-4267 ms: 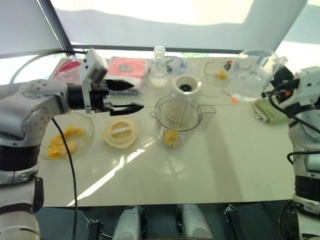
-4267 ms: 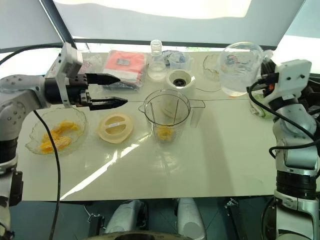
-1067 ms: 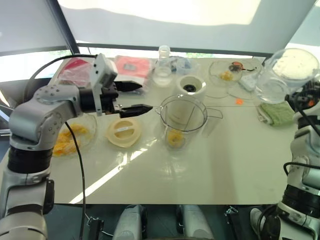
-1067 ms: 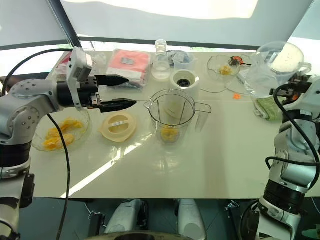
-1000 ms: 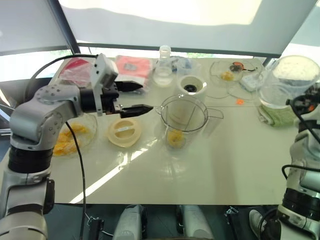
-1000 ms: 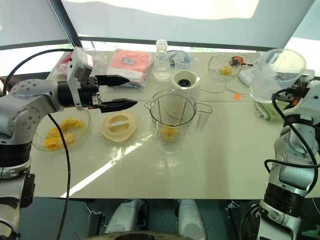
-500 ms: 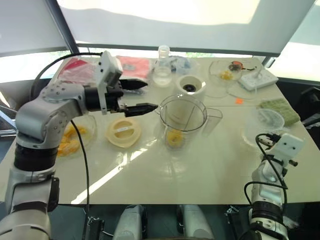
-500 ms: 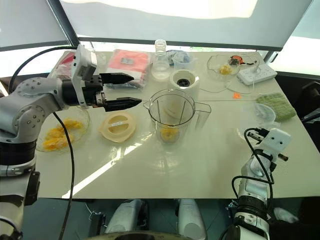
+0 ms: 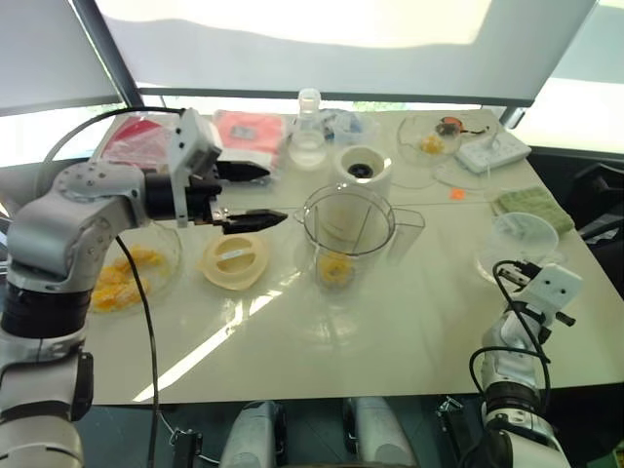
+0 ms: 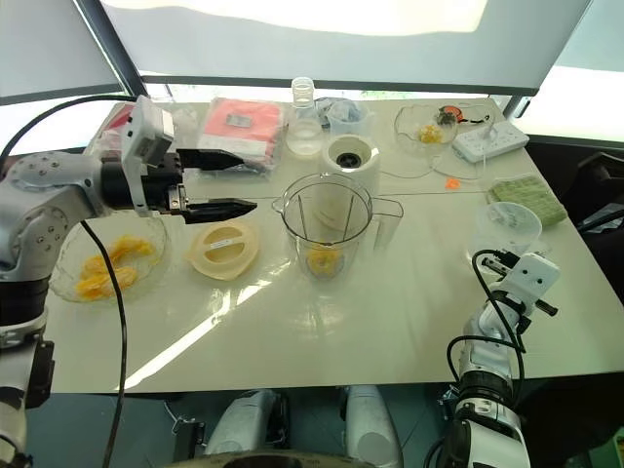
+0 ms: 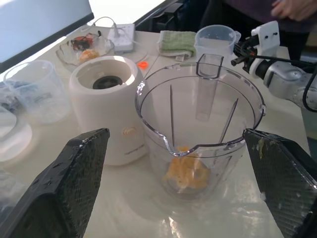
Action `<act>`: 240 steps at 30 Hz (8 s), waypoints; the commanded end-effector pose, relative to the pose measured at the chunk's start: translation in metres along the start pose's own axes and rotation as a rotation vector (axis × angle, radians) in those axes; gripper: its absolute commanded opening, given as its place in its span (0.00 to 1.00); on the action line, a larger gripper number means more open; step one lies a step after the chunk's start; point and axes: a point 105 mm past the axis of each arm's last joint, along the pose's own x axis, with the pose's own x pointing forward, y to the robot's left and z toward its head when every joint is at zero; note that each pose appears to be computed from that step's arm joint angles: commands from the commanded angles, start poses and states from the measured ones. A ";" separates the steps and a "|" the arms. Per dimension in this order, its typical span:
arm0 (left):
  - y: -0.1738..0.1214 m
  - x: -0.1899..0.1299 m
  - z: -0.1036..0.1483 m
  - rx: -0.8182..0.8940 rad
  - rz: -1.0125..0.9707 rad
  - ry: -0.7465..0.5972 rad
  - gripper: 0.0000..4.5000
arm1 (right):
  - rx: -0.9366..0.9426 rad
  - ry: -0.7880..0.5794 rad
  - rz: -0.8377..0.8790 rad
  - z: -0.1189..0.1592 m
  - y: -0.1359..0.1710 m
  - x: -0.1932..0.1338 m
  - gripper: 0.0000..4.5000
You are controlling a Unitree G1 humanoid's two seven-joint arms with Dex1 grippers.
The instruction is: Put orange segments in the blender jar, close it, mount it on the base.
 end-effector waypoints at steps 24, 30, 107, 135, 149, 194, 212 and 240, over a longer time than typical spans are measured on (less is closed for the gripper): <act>0.004 0.003 0.000 0.036 -0.016 -0.007 1.00 | -0.005 -0.036 0.065 0.007 -0.001 -0.037 0.75; 0.005 0.011 -0.005 0.023 -0.038 -0.008 1.00 | -0.018 -0.048 0.109 0.013 0.002 -0.043 0.75; 0.078 -0.004 -0.081 0.171 0.023 0.353 1.00 | 0.027 0.136 0.849 0.131 -0.079 -0.123 0.75; 0.054 0.053 -0.185 0.214 -0.184 0.840 0.72 | 0.022 -0.047 1.344 0.241 -0.011 -0.152 0.76; 0.071 0.031 -0.144 0.240 -0.183 0.712 0.05 | 0.047 0.052 1.348 0.214 -0.008 -0.147 0.76; -0.026 0.160 0.066 0.460 -0.690 0.402 0.05 | -0.059 0.279 1.409 0.144 0.030 -0.150 0.76; -0.044 0.162 0.016 0.508 -0.820 0.592 0.05 | -0.003 0.261 1.371 0.123 0.058 -0.173 0.76; -0.044 0.177 -0.009 0.420 -0.770 0.586 0.05 | -0.063 0.062 0.972 0.074 0.107 -0.117 0.76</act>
